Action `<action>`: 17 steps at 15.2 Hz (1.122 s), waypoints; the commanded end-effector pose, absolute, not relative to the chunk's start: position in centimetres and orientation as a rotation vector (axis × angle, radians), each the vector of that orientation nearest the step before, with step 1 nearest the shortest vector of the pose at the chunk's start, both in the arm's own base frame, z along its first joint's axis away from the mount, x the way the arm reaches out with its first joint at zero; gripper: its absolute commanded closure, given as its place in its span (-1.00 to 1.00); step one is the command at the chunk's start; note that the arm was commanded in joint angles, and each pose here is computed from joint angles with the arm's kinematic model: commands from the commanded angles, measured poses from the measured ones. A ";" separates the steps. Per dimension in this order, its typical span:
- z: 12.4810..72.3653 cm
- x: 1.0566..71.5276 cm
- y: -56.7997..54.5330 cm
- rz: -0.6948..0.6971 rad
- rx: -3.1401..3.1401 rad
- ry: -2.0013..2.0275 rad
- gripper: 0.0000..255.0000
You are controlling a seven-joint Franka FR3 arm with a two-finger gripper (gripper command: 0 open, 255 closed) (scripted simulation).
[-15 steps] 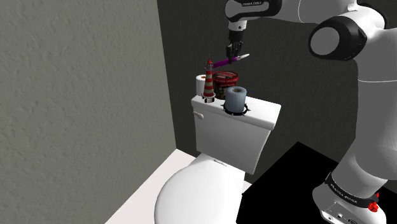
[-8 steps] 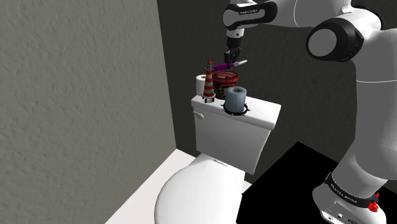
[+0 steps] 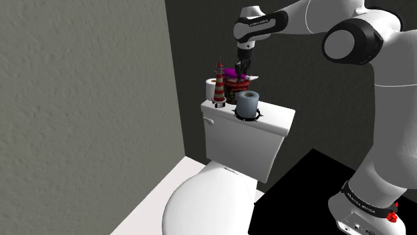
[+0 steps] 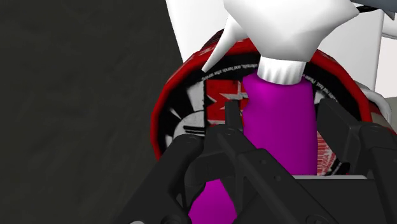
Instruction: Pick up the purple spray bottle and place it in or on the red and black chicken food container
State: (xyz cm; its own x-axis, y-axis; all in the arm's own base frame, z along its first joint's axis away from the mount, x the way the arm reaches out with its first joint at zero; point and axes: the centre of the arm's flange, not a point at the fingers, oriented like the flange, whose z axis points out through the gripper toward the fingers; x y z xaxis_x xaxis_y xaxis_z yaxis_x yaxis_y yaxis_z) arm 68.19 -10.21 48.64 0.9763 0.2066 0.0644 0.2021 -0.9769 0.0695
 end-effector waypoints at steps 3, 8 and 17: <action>48.4 68.1 -10.2 0.111 3.060 0.317 1.00; 48.4 68.1 -10.2 0.111 3.060 0.317 -1.00; 53.3 67.7 -9.9 0.111 3.060 0.317 -1.00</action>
